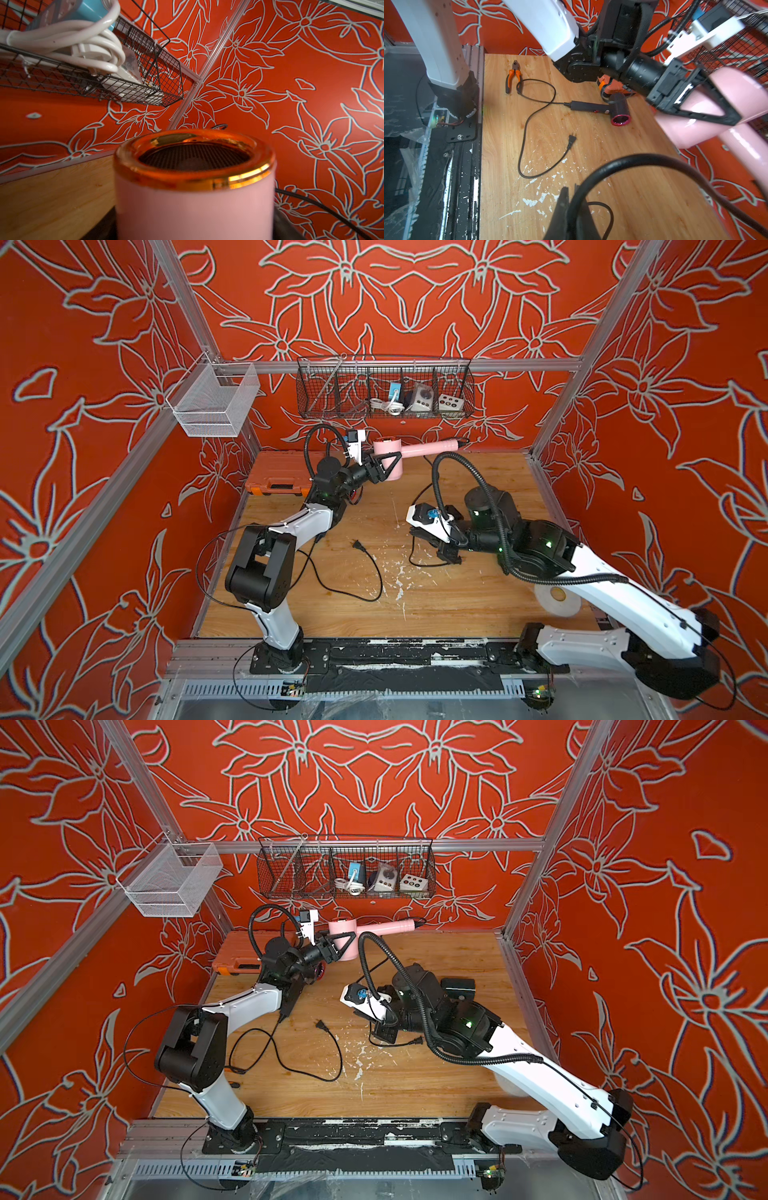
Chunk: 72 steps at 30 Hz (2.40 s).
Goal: Wrap the cord around the hair dryer
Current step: Wrap the power cord around the hair dryer.
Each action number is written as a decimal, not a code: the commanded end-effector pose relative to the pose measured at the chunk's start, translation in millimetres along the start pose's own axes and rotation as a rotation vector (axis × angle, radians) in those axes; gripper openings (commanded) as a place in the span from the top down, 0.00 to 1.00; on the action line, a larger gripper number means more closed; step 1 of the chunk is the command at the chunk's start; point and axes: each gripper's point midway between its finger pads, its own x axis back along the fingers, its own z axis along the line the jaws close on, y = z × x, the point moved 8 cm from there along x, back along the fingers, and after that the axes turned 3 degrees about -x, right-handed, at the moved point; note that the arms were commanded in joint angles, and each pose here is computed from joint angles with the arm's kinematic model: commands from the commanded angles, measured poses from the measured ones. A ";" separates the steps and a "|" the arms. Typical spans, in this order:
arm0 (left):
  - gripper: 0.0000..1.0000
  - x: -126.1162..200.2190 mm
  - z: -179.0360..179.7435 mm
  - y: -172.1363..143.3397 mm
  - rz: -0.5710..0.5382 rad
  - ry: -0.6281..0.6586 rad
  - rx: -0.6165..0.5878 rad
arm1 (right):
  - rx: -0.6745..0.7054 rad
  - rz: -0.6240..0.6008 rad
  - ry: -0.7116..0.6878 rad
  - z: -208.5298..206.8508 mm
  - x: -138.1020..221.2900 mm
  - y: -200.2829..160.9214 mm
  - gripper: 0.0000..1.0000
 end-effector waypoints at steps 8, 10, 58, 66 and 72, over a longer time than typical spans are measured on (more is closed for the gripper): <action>1.00 33.2 -65.0 -3.3 0.150 -0.067 -0.192 | 0.154 0.295 -0.113 -53.0 38.7 10.1 1.00; 1.00 40.3 -75.2 -7.3 0.189 -0.066 -0.220 | 0.171 0.312 -0.126 -62.9 38.3 16.0 1.00; 1.00 66.2 -128.7 8.0 0.367 -0.252 -0.269 | 0.408 0.271 -0.270 -130.7 20.2 59.5 1.00; 1.00 37.3 -137.5 -26.0 0.438 -0.403 -0.166 | 0.433 0.213 -0.194 -124.2 10.0 68.4 1.00; 1.00 41.1 -166.0 -30.1 0.424 -0.551 -0.134 | 0.359 0.201 -0.182 -141.9 -0.5 55.0 1.00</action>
